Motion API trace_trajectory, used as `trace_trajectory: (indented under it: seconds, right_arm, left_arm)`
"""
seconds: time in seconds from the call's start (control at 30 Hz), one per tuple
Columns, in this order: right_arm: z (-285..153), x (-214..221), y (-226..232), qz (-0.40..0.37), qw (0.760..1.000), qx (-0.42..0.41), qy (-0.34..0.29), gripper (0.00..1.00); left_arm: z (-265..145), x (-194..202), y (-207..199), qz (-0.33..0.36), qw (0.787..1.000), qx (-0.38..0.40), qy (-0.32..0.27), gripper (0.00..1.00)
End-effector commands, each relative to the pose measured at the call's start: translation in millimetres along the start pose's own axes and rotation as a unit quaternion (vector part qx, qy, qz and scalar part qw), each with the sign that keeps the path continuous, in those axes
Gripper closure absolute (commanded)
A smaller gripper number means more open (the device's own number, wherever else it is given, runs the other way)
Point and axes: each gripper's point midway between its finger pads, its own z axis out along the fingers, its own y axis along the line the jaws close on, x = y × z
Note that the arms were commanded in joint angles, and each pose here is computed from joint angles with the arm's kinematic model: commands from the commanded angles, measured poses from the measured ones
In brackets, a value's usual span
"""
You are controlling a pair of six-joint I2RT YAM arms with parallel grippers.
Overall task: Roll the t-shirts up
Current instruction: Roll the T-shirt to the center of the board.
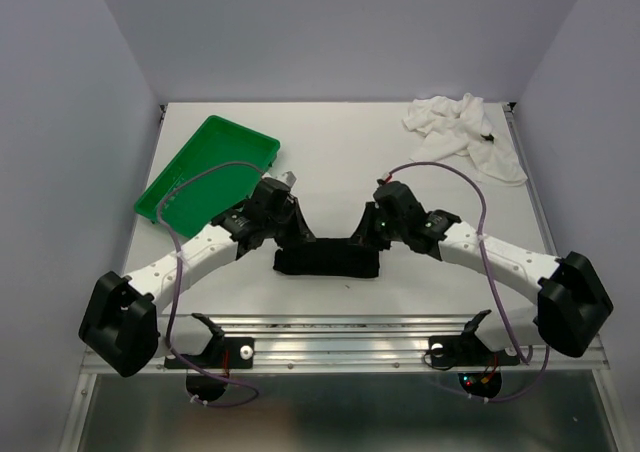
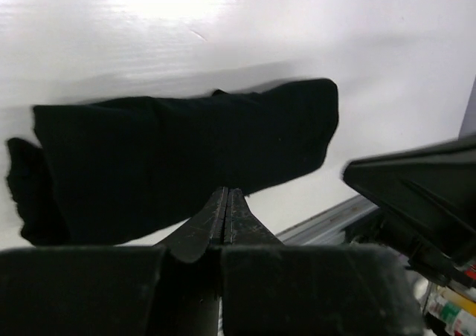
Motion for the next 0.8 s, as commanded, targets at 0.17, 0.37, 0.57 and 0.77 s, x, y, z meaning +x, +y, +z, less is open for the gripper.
trace_trajectory:
  seconds: [0.17, 0.37, 0.57, 0.77]
  right_arm:
    - [44.7, 14.0, 52.6, 0.050, 0.988, -0.142, 0.045, 0.89]
    - [85.8, 34.7, 3.3, 0.049, 0.995, -0.061, 0.055, 0.89]
    - [111.9, 72.5, -64.3, 0.044, 0.995, 0.035, 0.086, 0.92]
    - [100.7, 70.2, -70.9, 0.023, 0.995, 0.050, 0.080, 0.92]
  left_arm:
    - [16.8, 23.1, -3.9, -0.037, 0.998, 0.041, 0.013, 1.00]
    - [40.1, 35.3, 40.3, -0.049, 0.999, -0.015, 0.013, 1.00]
    - [61.8, 56.0, 78.3, -0.065, 0.997, -0.038, 0.022, 1.00]
    - [61.6, 55.9, 77.6, -0.059, 0.997, -0.037, 0.028, 1.00]
